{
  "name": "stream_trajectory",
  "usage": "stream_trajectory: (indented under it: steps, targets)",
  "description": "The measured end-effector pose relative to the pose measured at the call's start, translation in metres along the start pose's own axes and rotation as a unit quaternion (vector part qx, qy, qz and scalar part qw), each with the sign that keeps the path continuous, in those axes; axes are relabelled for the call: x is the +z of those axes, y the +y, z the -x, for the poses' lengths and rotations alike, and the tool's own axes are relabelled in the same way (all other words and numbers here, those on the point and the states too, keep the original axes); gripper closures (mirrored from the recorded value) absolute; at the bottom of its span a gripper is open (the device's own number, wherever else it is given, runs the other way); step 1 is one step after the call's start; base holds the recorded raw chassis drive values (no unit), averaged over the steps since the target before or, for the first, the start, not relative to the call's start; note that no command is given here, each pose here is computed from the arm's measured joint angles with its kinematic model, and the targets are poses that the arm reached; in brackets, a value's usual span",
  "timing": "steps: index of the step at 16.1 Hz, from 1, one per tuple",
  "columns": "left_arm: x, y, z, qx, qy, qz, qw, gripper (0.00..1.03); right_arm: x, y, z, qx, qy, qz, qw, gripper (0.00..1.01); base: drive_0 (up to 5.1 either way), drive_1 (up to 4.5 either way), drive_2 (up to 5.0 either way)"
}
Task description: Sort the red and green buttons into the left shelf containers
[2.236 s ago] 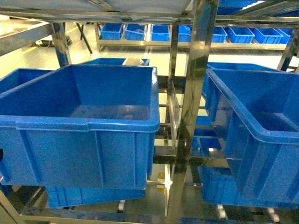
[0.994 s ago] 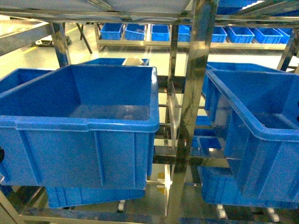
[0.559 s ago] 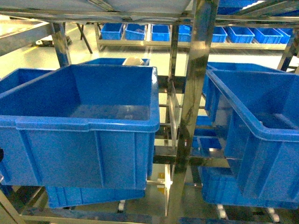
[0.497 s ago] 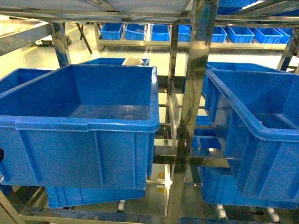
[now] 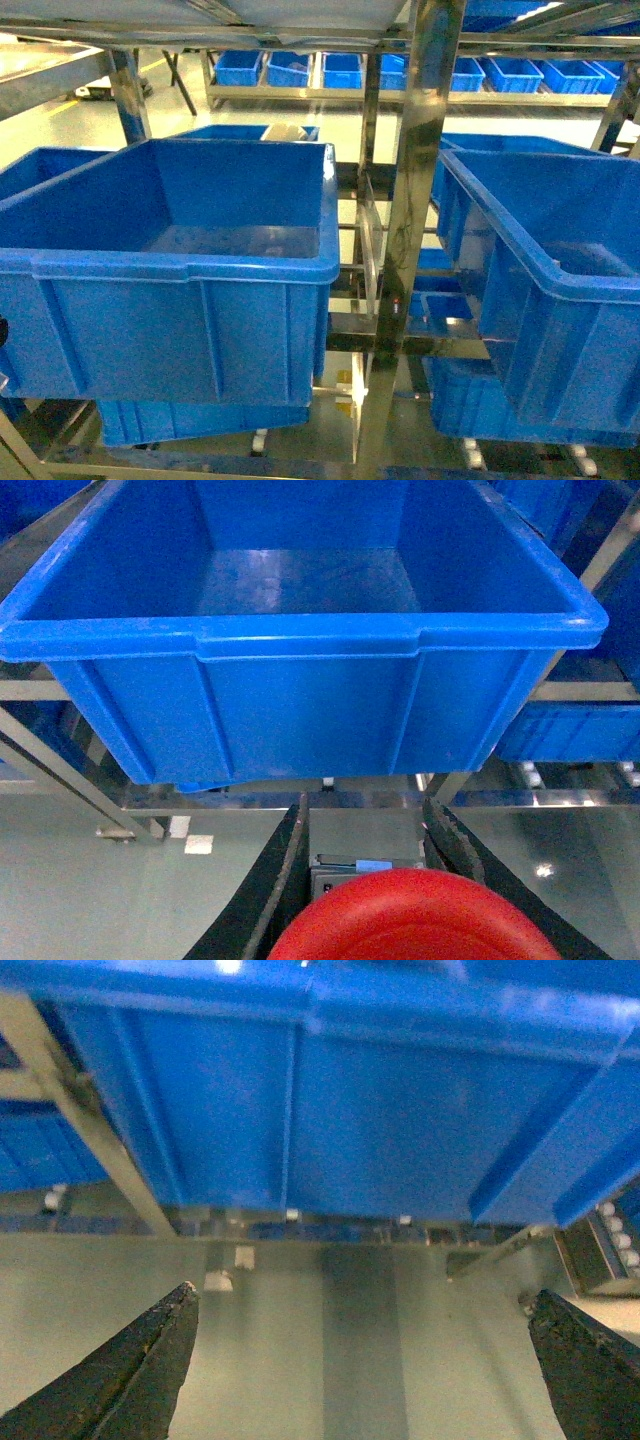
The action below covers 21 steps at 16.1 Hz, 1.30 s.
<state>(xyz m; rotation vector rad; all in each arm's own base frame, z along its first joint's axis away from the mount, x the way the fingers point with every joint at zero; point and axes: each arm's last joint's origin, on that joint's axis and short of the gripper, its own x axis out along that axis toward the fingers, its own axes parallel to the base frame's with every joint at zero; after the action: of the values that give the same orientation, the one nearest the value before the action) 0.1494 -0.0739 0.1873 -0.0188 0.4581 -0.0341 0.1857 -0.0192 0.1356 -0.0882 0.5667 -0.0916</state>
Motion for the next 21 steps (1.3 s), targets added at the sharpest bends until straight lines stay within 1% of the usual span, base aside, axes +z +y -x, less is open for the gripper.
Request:
stream_trajectory:
  steps: [1,2,3,4,5,6,7,10,16,17,18,19,21]
  targets:
    - [0.000,0.000,0.000,0.000,0.000,0.000,1.0000,0.74,-0.022,0.008,0.012,0.003,0.017,0.007,0.9998,0.03,0.0,0.00,0.0]
    - [0.000,0.000,0.000,0.001,0.000,0.000,1.0000,0.74,-0.040,0.014,0.020,0.004,0.036,0.016,0.9992,0.03,0.0,0.00,0.0]
    - [0.007,0.002,-0.007,0.007,0.004,0.008,0.9999,0.74,-0.038,0.013,0.020,-0.002,0.030,0.010,0.9995,0.03,0.0,0.00,0.0]
    - [0.039,0.007,-0.036,0.009,-0.009,0.025,0.9996,0.74,-0.038,0.013,0.020,-0.002,0.030,0.008,0.9995,0.03,0.0,0.00,0.0]
    - [0.048,0.013,-0.070,0.015,0.021,0.014,0.9996,0.74,-0.038,0.013,0.020,-0.002,0.030,0.008,0.9995,0.03,0.0,0.00,0.0]
    - [0.052,0.015,-0.081,0.017,0.032,0.010,0.9993,0.74,-0.038,0.013,0.020,-0.002,0.030,0.008,0.9995,0.03,0.0,0.00,0.0]
    - [0.054,0.015,-0.085,0.017,0.036,0.011,0.9991,0.74,-0.038,0.013,0.020,-0.002,0.030,0.008,0.9995,0.03,0.0,0.00,0.0]
    - [0.062,0.018,-0.100,0.027,0.038,0.008,0.9989,0.74,-0.038,0.013,0.020,-0.002,0.030,0.008,0.9995,0.03,0.0,0.00,0.0]
    - [0.074,0.021,-0.118,0.032,0.049,0.009,0.9983,0.74,-0.038,0.013,0.020,-0.002,0.030,0.008,0.9995,0.03,0.0,0.00,0.0]
    - [0.078,0.021,-0.123,0.033,0.052,0.002,0.9981,0.74,-0.038,0.013,0.020,-0.002,0.030,0.008,0.9995,0.03,0.0,0.00,0.0]
    - [0.085,0.021,-0.133,0.035,0.057,-0.005,0.9978,0.74,-0.038,0.013,0.020,-0.002,0.030,0.008,0.9995,0.03,0.0,0.00,0.0]
    - [0.094,0.019,-0.145,0.034,0.063,-0.018,0.9973,0.74,-0.038,0.013,0.020,-0.002,0.030,0.008,0.9995,0.03,0.0,0.00,0.0]
    - [0.107,0.014,-0.169,0.018,0.088,-0.038,0.9952,0.74,-0.038,0.013,0.020,-0.002,0.030,0.008,0.9995,0.03,0.0,0.00,0.0]
